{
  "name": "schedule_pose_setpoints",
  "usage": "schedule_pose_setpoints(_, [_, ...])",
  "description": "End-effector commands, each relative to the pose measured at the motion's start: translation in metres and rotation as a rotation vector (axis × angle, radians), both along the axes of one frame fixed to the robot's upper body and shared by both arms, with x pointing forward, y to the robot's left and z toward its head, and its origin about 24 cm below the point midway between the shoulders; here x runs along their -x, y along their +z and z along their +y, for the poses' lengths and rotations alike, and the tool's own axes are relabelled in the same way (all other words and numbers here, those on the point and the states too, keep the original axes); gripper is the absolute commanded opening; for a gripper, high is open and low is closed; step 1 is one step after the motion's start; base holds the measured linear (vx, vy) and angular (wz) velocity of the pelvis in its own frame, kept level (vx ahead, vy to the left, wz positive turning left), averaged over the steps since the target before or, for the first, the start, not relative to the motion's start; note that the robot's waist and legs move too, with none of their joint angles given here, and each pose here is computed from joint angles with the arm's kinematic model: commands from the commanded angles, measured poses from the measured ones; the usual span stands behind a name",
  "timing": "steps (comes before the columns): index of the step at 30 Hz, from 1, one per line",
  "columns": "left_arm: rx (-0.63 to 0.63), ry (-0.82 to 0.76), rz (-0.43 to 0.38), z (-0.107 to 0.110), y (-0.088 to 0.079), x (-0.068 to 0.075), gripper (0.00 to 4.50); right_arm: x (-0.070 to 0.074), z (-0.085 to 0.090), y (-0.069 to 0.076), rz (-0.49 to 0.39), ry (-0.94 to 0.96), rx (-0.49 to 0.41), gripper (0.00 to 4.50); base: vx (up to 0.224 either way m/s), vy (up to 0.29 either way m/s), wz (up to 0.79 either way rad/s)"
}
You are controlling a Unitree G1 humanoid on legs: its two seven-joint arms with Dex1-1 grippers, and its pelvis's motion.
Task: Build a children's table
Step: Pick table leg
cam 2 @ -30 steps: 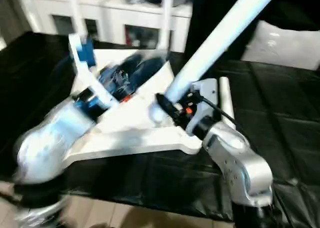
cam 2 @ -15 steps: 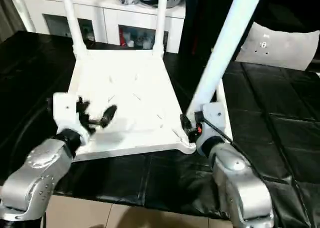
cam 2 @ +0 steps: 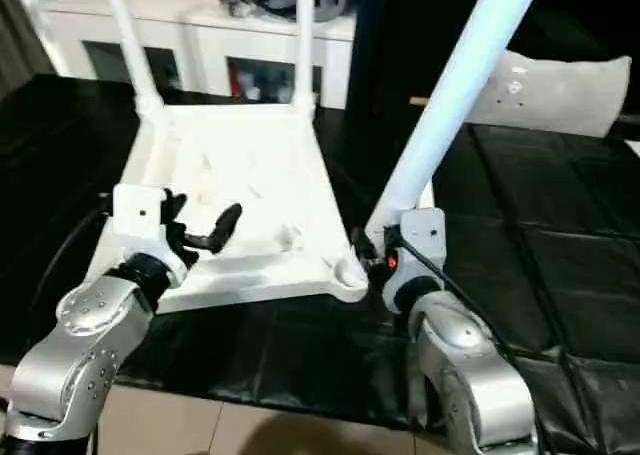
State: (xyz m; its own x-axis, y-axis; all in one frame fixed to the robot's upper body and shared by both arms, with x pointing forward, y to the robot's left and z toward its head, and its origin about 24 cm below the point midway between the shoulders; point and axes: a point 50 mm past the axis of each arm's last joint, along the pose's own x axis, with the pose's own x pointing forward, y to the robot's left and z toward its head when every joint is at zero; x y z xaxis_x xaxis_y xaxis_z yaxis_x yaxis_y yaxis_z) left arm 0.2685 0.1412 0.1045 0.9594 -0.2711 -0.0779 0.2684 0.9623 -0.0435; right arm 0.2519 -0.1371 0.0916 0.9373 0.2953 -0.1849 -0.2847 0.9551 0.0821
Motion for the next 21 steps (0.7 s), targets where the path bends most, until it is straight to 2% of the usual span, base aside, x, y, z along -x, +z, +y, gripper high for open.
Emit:
schedule_pose_setpoints(1, [-0.020,-0.016,-0.006,-0.001,0.001,0.001,4.50,-0.002,-0.001,0.004,-0.028,-0.001,0.005,1.89,-0.012,0.068,-0.02])
schedule_pose_setpoints(9, [-0.011,-0.049,0.011,-0.004,-0.002,0.004,4.50,-0.001,-0.001,0.000,-0.010,0.017,-0.043,1.89,-0.013,0.060,-0.09])
schedule_pose_setpoints(12, [-0.036,-0.051,0.026,-0.005,-0.001,0.004,4.50,-0.002,0.001,-0.001,-0.010,0.047,-0.025,1.89,0.007,0.073,-0.53])
schedule_pose_setpoints(14, [-0.063,-0.047,0.031,-0.005,-0.002,0.003,4.50,-0.005,0.004,-0.002,-0.021,0.081,0.016,1.89,0.058,0.084,-0.12])
schedule_pose_setpoints(16, [-0.074,-0.054,0.026,-0.005,-0.002,0.003,4.50,-0.008,0.004,-0.002,-0.027,0.078,0.020,1.89,0.003,0.063,0.05])
schedule_pose_setpoints(21, [-0.032,-0.059,0.044,-0.007,-0.003,0.003,4.50,-0.014,-0.003,0.007,-0.078,0.051,0.024,1.89,0.000,0.011,0.01])
